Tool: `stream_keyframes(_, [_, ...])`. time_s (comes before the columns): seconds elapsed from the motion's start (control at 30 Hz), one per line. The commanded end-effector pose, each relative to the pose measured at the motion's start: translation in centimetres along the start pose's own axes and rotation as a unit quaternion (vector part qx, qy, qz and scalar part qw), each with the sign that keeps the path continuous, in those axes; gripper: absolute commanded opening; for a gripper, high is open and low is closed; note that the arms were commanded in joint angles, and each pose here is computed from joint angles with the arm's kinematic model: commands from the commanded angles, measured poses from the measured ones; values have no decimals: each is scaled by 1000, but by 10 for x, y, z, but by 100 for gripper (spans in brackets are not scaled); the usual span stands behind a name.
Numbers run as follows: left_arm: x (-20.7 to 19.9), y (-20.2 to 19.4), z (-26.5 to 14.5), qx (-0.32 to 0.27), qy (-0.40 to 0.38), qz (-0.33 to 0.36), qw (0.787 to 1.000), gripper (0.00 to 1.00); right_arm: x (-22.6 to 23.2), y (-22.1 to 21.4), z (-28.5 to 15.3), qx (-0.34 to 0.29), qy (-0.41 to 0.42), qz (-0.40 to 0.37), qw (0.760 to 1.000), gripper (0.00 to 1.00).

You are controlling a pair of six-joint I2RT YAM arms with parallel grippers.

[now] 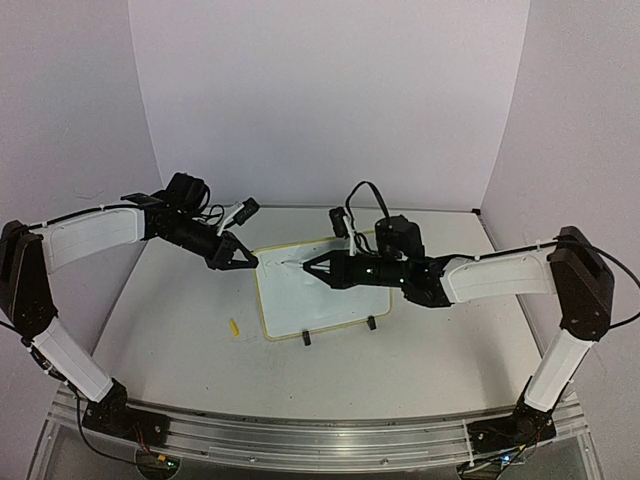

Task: Write a sentence on the whiteboard
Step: Write on the whiteboard with the whiteboard marker without the cap.

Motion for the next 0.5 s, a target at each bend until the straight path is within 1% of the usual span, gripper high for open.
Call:
stream_keyframes(0.0, [-1, 4, -8, -3, 30, 24, 999, 0, 8, 23, 2, -35, 11, -16, 999, 0])
stream_keyframes(0.17, [-1, 4, -8, -3, 29, 24, 999, 0, 7, 23, 5, -33, 15, -16, 999, 0])
stream_keyframes(0.47, [-1, 4, -8, -2, 29, 24, 999, 0, -3, 13, 18, -5, 16, -3, 1000, 0])
Point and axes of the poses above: each gripper's point midway between its finger pads, its own z axis out along the fingers, its own x axis along the line the jaws close on, y = z × x, the point moved 10 cm from there along -z, back along the fingers, and after that the axes turned 8 degrees about z, right-handed, at the moved point
